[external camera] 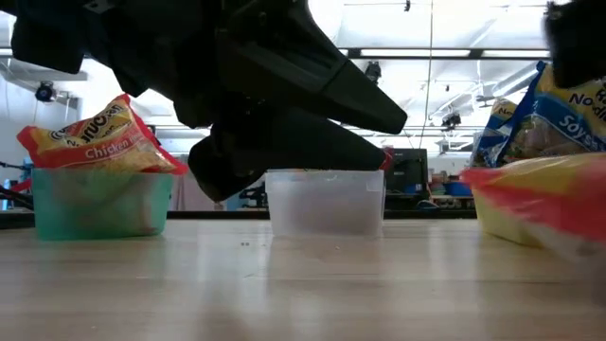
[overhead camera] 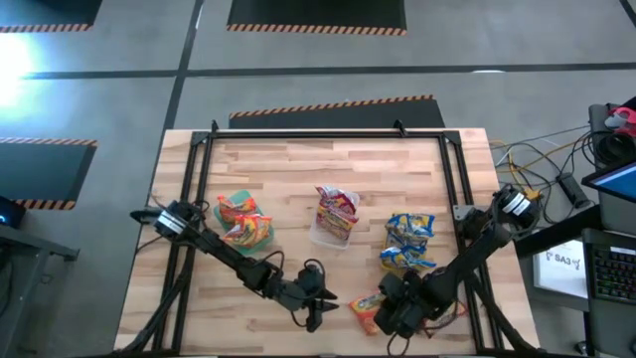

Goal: Sort Maruchan noodles
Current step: Put the orange noodle pack into the green bin

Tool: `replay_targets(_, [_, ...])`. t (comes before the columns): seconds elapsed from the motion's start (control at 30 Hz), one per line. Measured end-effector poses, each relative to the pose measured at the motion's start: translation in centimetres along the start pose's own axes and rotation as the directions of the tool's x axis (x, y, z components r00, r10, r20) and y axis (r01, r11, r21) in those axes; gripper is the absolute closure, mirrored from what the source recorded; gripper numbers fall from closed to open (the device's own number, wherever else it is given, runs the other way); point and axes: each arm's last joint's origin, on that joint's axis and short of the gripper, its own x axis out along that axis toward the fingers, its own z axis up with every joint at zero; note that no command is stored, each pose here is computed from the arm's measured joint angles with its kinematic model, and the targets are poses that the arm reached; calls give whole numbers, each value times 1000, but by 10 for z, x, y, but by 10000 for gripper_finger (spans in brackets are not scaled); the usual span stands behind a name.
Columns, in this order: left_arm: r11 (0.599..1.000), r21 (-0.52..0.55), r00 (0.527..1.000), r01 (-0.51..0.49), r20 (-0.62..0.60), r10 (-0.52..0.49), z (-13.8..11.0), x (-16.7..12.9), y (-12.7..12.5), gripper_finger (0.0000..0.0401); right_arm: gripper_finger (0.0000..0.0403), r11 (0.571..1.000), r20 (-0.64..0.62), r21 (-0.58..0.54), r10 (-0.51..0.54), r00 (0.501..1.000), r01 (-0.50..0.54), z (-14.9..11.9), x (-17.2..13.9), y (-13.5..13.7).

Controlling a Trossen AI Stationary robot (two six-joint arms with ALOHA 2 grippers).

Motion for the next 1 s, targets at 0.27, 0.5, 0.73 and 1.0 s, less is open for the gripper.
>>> replay_targets(0.27, [1000, 2, 999, 11, -35, -11, -1, 0, 1, 294, 339, 996, 78, -77, 43, 996, -37, 27, 4, 4])
replay_targets(0.5, [998, -49, 992, 51, -116, -56, 3, 4, 10, 294, 331, 990, 13, -35, 139, 990, -138, 32, -11, 10])
replay_targets(0.73, [994, -78, 988, 75, -132, -85, 15, 8, 21, 289, 281, 966, -31, 72, 250, 968, -248, 24, -27, 18])
replay_targets(1.0, [986, -82, 981, 146, -118, -155, 31, 13, 31, 251, 244, 958, -98, 187, 239, 966, -218, 8, -25, 18])
